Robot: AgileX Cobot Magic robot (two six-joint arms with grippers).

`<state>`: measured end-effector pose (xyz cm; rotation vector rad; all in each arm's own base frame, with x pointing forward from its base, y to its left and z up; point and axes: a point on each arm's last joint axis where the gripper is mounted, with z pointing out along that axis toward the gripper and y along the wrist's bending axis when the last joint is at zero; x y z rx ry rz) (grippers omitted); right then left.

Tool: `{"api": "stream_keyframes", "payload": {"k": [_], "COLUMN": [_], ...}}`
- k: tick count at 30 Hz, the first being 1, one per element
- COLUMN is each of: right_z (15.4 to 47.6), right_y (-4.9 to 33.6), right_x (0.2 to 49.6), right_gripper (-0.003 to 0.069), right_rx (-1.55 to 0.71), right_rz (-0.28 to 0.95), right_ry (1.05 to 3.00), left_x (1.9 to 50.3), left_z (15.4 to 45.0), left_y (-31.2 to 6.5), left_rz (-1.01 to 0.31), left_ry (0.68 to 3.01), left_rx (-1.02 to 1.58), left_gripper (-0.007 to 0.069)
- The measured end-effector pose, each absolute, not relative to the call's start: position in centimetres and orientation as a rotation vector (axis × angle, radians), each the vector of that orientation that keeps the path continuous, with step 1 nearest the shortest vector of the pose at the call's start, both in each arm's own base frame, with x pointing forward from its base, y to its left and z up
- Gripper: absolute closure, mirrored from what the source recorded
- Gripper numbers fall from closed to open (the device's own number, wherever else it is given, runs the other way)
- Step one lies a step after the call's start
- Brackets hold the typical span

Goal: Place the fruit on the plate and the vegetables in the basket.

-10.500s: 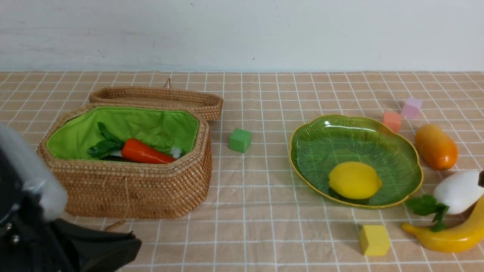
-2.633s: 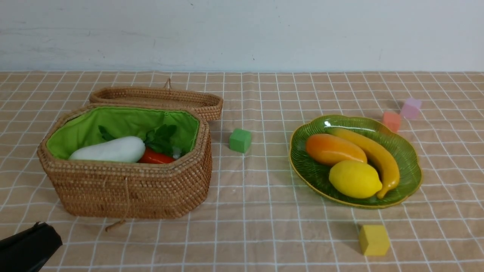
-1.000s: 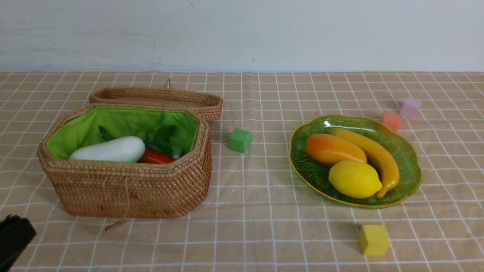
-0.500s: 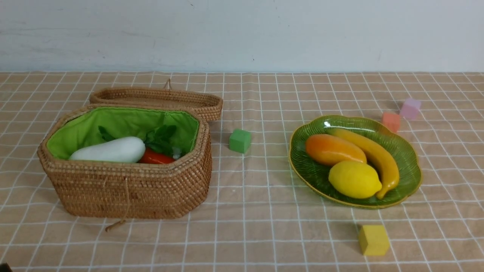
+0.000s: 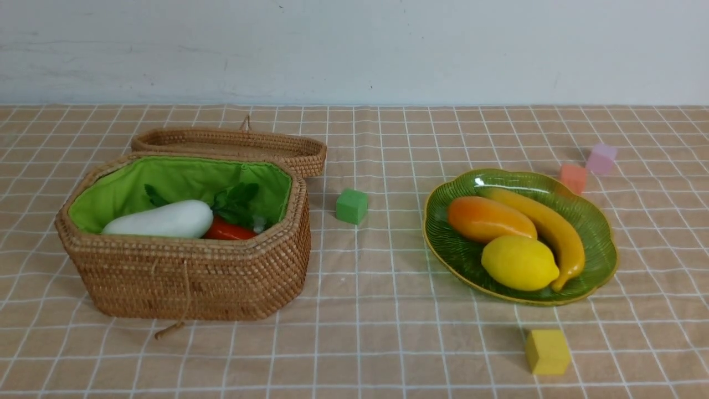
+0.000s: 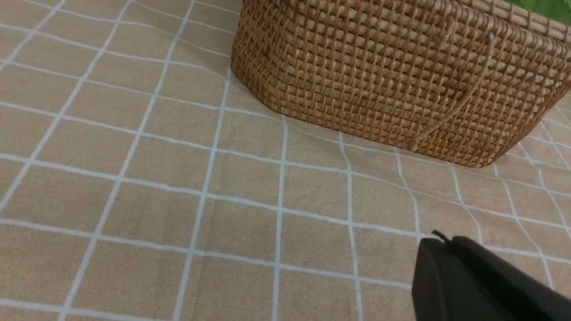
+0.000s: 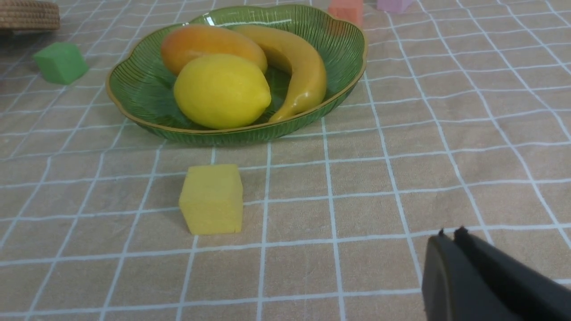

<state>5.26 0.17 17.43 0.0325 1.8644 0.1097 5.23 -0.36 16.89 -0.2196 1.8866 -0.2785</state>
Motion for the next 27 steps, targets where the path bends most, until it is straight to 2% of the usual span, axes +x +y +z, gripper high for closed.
{"api": "stream_keyframes", "payload": {"k": [27], "right_z": [17.43], "right_y": [0.17], "right_x": [5.26], "right_gripper": [0.0602], "right_rx": [0.033], "right_rz": [0.11], "right_ry": [1.864], "left_x": [5.23], "left_z": [16.89], "left_y": [-0.35], "left_rz": [-0.277], "left_ry": [1.887], "left_rx": [-0.218], "left_gripper": [0.0635]}}
